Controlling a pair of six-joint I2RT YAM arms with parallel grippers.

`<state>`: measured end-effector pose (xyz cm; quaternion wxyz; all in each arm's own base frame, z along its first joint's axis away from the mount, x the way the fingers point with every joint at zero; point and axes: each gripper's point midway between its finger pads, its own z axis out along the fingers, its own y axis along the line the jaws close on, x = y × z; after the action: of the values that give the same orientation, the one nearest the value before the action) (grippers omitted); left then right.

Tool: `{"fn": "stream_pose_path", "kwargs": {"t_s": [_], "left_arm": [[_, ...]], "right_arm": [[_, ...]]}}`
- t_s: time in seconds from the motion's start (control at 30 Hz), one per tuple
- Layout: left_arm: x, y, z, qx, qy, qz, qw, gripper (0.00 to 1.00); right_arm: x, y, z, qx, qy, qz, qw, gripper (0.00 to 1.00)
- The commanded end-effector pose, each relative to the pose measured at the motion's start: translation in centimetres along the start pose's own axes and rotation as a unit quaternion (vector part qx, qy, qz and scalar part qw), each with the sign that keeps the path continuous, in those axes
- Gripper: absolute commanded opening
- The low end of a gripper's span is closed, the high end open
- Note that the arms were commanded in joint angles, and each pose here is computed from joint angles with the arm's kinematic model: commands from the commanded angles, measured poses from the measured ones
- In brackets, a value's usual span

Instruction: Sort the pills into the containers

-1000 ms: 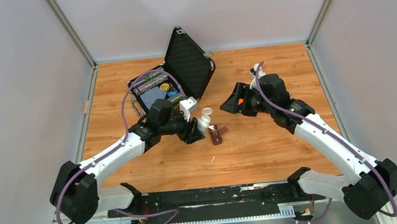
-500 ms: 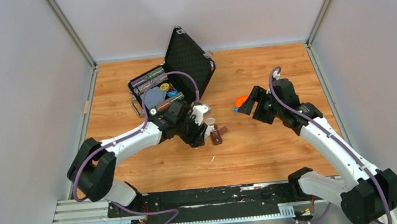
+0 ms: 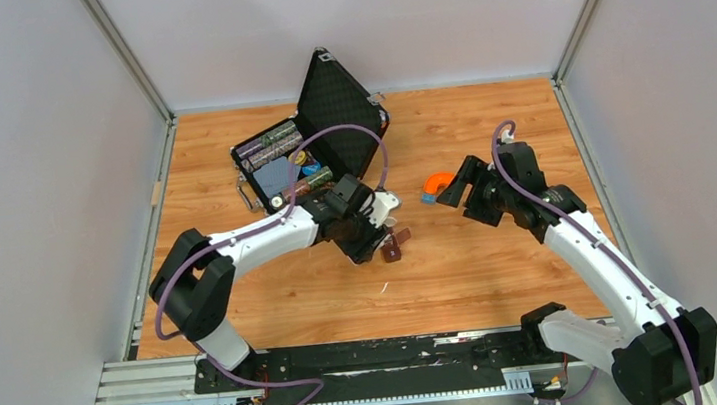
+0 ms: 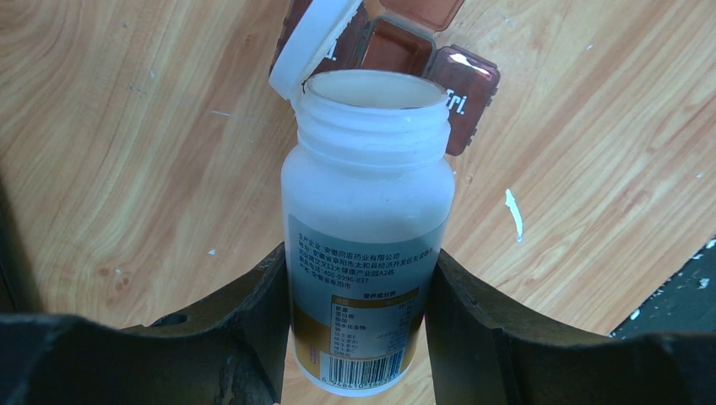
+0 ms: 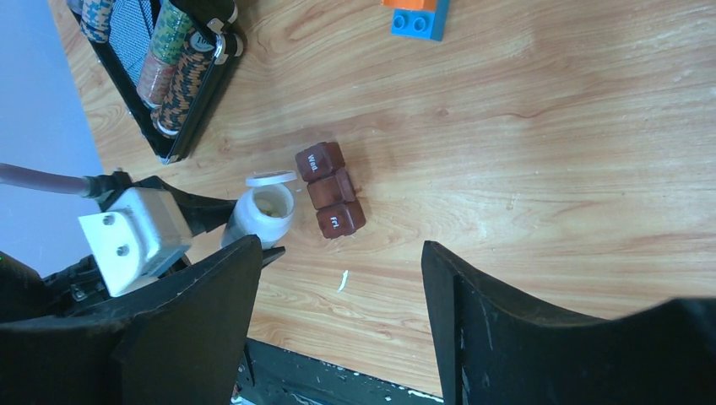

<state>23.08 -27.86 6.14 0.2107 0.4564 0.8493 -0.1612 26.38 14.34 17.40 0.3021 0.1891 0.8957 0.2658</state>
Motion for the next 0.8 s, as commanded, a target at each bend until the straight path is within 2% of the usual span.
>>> {"fn": "stream_pose_path", "kwargs": {"t_s": [0.0,0.27,0.77], "left_arm": [[-0.71,0.41,0.06,-0.029,0.023,0.031,0.999,0.0],[-0.17,0.53,0.55,-0.04,0.072,0.059,0.995,0.0],[0.02,0.18,0.11,-0.048,0.114,0.099,0.987,0.0]], "right_arm": [[-0.24,-0.51,0.16,0.006,-0.006,0.008,1.0,0.71],[-0.28,-0.83,-0.07,0.006,-0.009,0.013,1.0,0.71],[-0.37,-1.44,0.23,0.015,-0.006,0.017,1.0,0.7]]}}
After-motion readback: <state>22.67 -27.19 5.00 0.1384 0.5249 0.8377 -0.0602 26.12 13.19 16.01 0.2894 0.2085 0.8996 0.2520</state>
